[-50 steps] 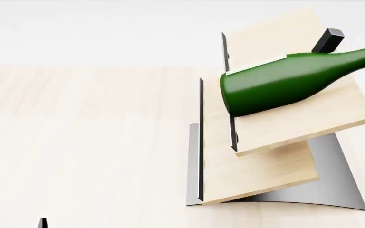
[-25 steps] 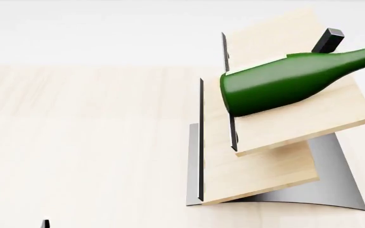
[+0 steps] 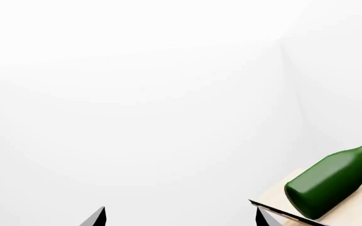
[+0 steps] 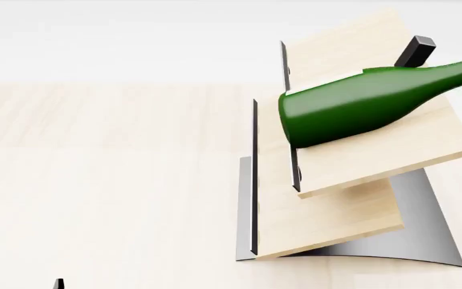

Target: Put the wine bottle on the wine rack.

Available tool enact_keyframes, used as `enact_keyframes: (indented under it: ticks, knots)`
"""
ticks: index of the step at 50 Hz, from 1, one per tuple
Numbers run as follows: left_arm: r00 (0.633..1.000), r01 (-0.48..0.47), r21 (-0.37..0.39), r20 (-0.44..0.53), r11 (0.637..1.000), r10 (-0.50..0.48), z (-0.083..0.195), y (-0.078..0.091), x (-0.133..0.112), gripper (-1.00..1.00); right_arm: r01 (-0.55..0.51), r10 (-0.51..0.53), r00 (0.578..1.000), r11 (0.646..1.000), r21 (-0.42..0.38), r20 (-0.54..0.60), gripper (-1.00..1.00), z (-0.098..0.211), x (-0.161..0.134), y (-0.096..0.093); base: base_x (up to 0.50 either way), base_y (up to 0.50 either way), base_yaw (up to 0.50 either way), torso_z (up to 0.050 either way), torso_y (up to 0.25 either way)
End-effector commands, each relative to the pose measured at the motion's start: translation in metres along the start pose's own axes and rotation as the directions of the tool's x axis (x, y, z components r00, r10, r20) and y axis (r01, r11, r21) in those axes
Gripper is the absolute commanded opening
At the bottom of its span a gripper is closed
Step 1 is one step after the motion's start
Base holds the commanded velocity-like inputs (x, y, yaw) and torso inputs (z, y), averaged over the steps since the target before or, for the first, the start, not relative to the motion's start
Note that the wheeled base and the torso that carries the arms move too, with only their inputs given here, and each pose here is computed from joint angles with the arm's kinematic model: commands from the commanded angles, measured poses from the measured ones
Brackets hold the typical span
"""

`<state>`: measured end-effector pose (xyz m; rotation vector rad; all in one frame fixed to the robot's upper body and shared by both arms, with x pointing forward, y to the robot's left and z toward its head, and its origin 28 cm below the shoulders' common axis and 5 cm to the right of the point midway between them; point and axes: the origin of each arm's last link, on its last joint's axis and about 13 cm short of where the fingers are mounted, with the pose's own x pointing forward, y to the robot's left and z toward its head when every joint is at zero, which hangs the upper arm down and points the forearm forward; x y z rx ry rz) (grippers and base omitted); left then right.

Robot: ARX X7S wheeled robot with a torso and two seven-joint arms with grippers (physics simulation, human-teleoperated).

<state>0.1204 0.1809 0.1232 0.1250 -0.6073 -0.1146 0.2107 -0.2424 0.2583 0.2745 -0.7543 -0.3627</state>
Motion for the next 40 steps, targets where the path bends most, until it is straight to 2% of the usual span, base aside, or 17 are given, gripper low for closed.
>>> enact_keyframes:
  ticks: [1, 6, 15, 19, 20, 29, 37, 40]
  knots:
    - [1.000, 0.001, 0.000, 0.001, 1.000, -0.001, 0.000, 0.000, 0.000, 1.00, -0.089, 0.094, 0.981, 0.995, -0.037, 0.167, 1.00, 0.034, -0.022, 0.012, 0.00, 0.00, 0.00, 0.000, 0.000]
    - [1.000, 0.002, 0.000, 0.001, 1.000, -0.002, -0.001, -0.001, 0.000, 1.00, -0.096, 0.115, 0.943, 0.993, -0.075, 0.313, 1.00, 0.049, -0.034, 0.016, 0.00, 0.00, 0.00, 0.000, 0.000]
    - [1.000, 0.005, 0.000, 0.001, 1.000, -0.005, -0.001, -0.001, -0.001, 1.00, -0.098, 0.116, 0.910, 0.993, -0.065, 0.399, 1.00, 0.071, -0.051, 0.019, 0.00, 0.00, 0.00, 0.000, 0.000]
    - [1.000, 0.005, 0.000, 0.002, 1.000, -0.005, 0.000, -0.001, -0.002, 1.00, -0.118, 0.124, 0.871, 0.992, -0.043, 0.475, 1.00, 0.086, -0.064, 0.020, 0.00, 0.00, 0.00, 0.000, 0.000]
    - [1.000, 0.004, 0.000, 0.003, 1.000, -0.004, 0.000, -0.001, -0.002, 1.00, -0.121, 0.122, 0.850, 0.992, -0.035, 0.513, 1.00, 0.091, -0.069, 0.019, 0.00, 0.00, 0.00, 0.000, 0.000]
    - [1.000, 0.008, 0.000, 0.003, 1.000, -0.008, -0.001, -0.002, -0.003, 1.00, -0.139, 0.119, 0.803, 0.990, -0.010, 0.584, 1.00, 0.103, -0.081, 0.017, 0.00, 0.00, 0.00, 0.000, 0.000]
    - [1.000, 0.008, -0.001, 0.003, 1.000, -0.008, 0.000, -0.002, -0.003, 1.00, -0.167, 0.101, 0.741, 0.985, 0.036, 0.664, 1.00, 0.114, -0.094, 0.013, 0.00, 0.00, 0.00, 0.000, 0.000]
    - [1.000, 0.007, -0.001, 0.003, 1.000, -0.007, 0.000, -0.002, -0.003, 1.00, -0.162, 0.088, 0.733, 0.986, 0.047, 0.675, 1.00, 0.116, -0.096, 0.012, 0.00, 0.00, 0.00, 0.000, 0.000]
